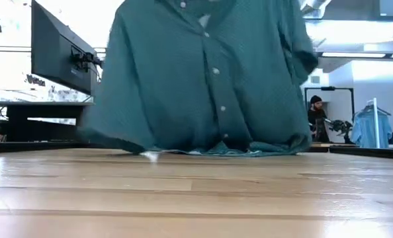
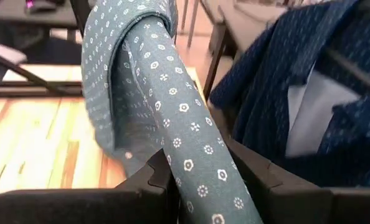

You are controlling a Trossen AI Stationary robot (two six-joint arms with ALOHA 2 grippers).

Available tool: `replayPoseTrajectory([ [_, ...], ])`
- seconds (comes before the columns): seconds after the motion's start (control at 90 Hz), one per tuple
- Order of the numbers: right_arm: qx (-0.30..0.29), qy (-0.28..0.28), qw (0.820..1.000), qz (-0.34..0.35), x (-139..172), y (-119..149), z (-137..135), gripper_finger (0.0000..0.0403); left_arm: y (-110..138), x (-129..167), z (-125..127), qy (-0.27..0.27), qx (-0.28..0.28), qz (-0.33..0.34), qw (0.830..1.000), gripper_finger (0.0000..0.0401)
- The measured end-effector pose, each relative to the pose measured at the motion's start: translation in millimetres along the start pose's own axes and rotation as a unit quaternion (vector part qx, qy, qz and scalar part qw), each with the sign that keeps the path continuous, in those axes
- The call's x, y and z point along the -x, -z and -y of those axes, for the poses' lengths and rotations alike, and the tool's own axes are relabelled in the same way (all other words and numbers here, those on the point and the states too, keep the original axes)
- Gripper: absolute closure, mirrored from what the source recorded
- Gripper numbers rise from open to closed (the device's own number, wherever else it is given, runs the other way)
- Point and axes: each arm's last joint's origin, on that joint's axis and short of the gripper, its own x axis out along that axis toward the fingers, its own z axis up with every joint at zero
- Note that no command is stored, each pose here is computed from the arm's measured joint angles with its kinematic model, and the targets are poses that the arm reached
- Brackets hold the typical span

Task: Hang clothes
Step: Unhang the green polo shirt from the rack

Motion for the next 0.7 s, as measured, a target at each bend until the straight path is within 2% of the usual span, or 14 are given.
replayPoseTrajectory([
  [0.289,0.009,0.007,1.000,-0.012,0.8,3.5,4.1,0.0311,-6.7,-10.5,20.0,0.052,-0.025,0.029,0.998,0.0255],
  [0.433,0.020,0.005,1.000,-0.010,0.6,2.9,3.6,0.0311,-11.9,-14.9,22.4,0.055,-0.027,0.054,0.997,0.0255],
  [0.7,0.023,0.004,1.000,-0.011,-0.4,2.3,1.4,0.0311,-5.9,-42.9,19.2,0.044,-0.001,0.025,0.999,0.0255],
])
